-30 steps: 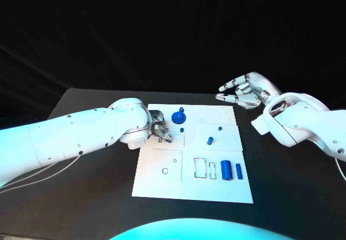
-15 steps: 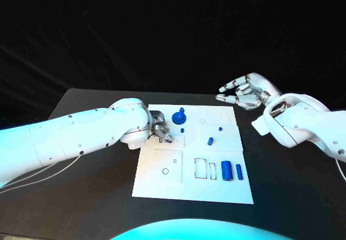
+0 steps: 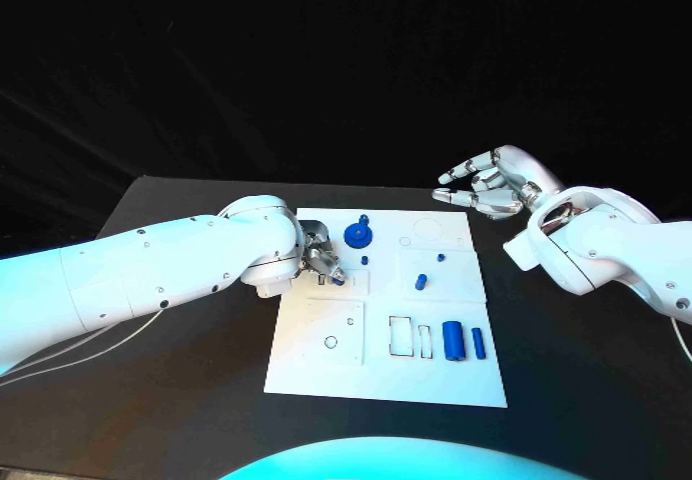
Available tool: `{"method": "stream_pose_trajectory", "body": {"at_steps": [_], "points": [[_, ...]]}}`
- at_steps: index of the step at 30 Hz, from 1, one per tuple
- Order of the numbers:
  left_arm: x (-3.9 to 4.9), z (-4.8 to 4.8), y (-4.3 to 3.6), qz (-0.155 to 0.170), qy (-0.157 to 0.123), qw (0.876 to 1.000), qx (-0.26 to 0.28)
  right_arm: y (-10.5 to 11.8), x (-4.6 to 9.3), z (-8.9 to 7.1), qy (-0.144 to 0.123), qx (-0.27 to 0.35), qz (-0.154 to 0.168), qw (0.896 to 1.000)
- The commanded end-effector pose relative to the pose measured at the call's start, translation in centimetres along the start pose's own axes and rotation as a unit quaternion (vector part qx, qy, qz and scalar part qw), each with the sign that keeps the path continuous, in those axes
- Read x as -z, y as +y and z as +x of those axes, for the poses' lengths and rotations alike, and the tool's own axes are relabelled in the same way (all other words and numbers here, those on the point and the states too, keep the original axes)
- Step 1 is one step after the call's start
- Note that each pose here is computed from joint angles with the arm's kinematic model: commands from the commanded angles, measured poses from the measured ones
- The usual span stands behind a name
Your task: Assemble the parts on the task board
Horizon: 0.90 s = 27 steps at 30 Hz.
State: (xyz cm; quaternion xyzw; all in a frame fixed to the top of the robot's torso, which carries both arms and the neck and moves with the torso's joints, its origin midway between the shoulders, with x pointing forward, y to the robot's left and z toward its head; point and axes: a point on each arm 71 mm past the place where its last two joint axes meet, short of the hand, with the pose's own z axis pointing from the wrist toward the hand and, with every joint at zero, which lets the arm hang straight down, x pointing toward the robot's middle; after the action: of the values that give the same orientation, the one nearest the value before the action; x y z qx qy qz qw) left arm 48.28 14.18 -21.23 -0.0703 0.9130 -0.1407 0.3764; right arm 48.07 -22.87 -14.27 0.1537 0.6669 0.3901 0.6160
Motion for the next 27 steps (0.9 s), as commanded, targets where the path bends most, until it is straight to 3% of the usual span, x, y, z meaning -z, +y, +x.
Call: {"method": "stream_pose_trajectory", "body": {"at_steps": [1, 14, 27], "points": [[-0.11, 0.17, 0.33, -0.018, 0.011, 1.0, -0.001, 0.03, 0.01, 0.12, 0.006, 0.004, -0.003, 1.0], [-0.35, 0.35, 0.2, -0.02, 0.033, 0.999, -0.011, 0.02, 0.03, 0.13, 0.006, 0.004, -0.003, 1.0], [-0.79, 0.23, -0.04, -0.024, 0.033, 0.999, -0.012, 0.06, 0.05, 0.15, 0.007, 0.003, -0.003, 1.0]]}}
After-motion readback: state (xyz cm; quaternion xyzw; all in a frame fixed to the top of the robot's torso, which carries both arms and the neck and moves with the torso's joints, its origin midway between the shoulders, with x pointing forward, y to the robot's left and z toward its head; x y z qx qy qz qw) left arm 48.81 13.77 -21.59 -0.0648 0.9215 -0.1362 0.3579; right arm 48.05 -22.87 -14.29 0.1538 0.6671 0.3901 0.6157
